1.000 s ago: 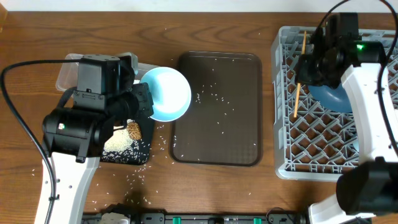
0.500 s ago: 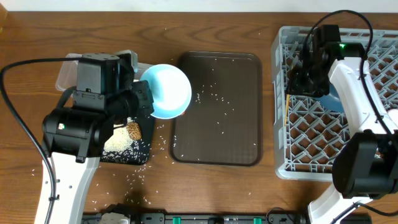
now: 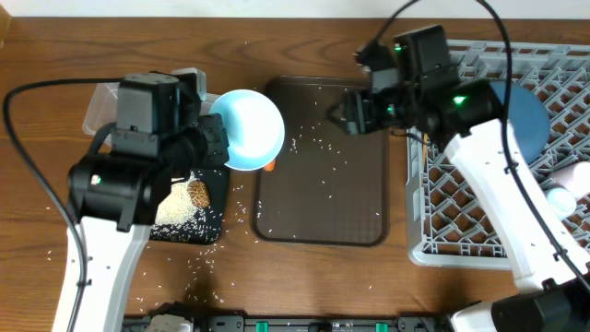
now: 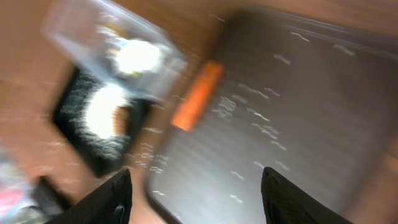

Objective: Sort waste into correct bins and load items into the dishwasher rack

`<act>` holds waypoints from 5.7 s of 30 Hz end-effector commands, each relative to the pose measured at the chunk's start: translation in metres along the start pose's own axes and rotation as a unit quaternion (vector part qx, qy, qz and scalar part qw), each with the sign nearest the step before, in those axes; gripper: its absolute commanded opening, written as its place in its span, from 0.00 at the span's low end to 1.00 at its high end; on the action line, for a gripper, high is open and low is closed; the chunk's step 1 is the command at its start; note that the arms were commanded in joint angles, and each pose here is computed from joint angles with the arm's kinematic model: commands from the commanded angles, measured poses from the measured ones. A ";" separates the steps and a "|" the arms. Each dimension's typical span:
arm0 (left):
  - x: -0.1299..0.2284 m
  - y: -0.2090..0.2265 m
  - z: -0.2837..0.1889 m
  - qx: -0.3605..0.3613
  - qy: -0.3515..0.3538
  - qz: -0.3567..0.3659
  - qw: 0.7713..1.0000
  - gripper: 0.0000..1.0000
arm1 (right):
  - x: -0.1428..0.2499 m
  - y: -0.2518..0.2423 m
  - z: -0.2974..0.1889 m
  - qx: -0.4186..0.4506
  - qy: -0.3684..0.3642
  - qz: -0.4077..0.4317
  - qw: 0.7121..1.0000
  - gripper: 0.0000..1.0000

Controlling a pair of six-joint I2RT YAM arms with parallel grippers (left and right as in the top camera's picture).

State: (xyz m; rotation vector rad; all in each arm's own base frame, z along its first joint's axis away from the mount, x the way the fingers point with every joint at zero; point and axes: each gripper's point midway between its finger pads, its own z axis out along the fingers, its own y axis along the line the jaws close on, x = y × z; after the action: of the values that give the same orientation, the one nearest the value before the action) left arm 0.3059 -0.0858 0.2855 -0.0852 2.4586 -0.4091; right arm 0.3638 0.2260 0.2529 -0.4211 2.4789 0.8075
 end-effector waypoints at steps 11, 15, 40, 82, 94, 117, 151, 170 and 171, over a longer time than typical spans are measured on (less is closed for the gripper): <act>0.021 0.022 0.059 -0.079 0.099 0.024 0.992 0.06 | -0.007 0.073 0.001 -0.117 -0.018 -0.056 0.991 0.56; 0.021 0.009 0.064 -0.068 0.096 0.040 0.992 0.07 | 0.006 0.063 0.018 -0.050 0.001 -0.058 0.997 0.55; 0.022 -0.057 0.063 0.030 0.069 0.090 0.993 0.06 | 0.019 0.036 0.054 0.044 0.027 -0.024 0.998 0.01; -0.008 -0.040 -0.031 0.036 -0.044 0.071 0.996 0.99 | 0.021 -0.219 -0.204 0.772 0.051 -0.014 0.633 0.01; -0.006 -0.038 -0.020 0.030 -0.027 0.069 0.997 0.99 | 0.017 -0.221 -0.160 0.747 0.072 -0.040 0.659 0.01; -0.006 -0.038 -0.015 0.028 -0.020 0.068 0.997 0.99 | 0.014 -0.244 -0.116 0.762 0.180 -0.138 0.607 0.01; -0.005 -0.038 -0.015 0.027 -0.019 0.068 0.997 0.98 | 0.011 -0.241 -0.100 0.750 0.188 -0.160 0.613 0.01; -0.005 -0.038 -0.015 0.027 -0.019 0.068 0.997 0.98 | 0.030 -0.217 -0.023 0.724 0.253 -0.267 0.584 0.34; -0.005 -0.038 -0.015 0.027 -0.019 0.068 0.997 0.98 | 0.030 -0.213 -0.022 0.721 0.252 -0.271 0.585 0.38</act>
State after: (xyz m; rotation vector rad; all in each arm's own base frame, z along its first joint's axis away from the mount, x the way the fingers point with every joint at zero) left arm 0.2981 -0.1183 0.3068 0.0827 2.4114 -0.4230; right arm 0.4237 0.0292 0.1557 -0.6542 2.2690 -1.7557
